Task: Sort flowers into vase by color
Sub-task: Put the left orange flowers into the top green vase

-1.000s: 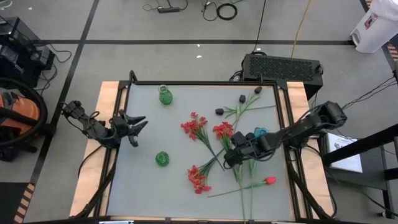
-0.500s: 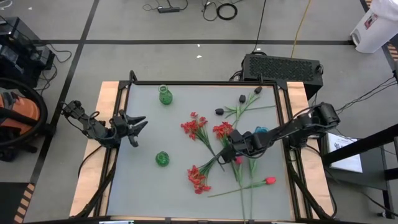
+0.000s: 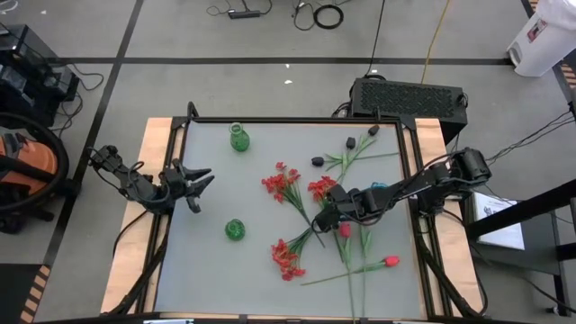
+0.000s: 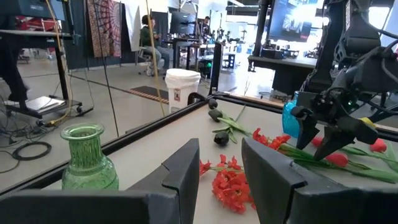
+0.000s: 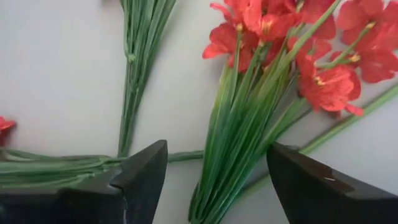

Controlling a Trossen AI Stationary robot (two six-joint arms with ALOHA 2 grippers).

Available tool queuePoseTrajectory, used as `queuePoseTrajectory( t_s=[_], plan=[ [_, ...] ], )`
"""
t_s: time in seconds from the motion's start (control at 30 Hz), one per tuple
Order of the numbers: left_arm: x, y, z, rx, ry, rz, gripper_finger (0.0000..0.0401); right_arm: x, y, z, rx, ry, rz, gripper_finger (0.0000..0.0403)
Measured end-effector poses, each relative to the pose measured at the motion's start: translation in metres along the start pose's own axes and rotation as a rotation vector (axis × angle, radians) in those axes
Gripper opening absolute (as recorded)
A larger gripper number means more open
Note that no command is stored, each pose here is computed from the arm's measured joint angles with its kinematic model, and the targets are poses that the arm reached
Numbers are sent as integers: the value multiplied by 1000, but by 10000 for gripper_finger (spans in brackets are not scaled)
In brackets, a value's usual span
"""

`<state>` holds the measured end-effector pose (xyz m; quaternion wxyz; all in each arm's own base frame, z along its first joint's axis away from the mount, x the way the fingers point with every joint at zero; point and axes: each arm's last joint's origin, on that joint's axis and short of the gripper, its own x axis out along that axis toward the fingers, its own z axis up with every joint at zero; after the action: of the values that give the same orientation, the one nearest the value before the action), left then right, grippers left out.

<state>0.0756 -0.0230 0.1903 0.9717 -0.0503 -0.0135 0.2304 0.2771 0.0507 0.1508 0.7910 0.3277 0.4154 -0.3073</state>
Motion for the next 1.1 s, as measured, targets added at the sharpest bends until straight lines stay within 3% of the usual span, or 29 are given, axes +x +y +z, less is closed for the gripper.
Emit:
queuePoseTrajectory(
  t_s=[0.37,1.1],
  plan=[
    [0,0,0,0,0,0,128,22,-3,-7,-17,24,-73,247],
    [0,0,0,3,2,0,128,17,0,-4,-42,14,-26,73]
  ],
)
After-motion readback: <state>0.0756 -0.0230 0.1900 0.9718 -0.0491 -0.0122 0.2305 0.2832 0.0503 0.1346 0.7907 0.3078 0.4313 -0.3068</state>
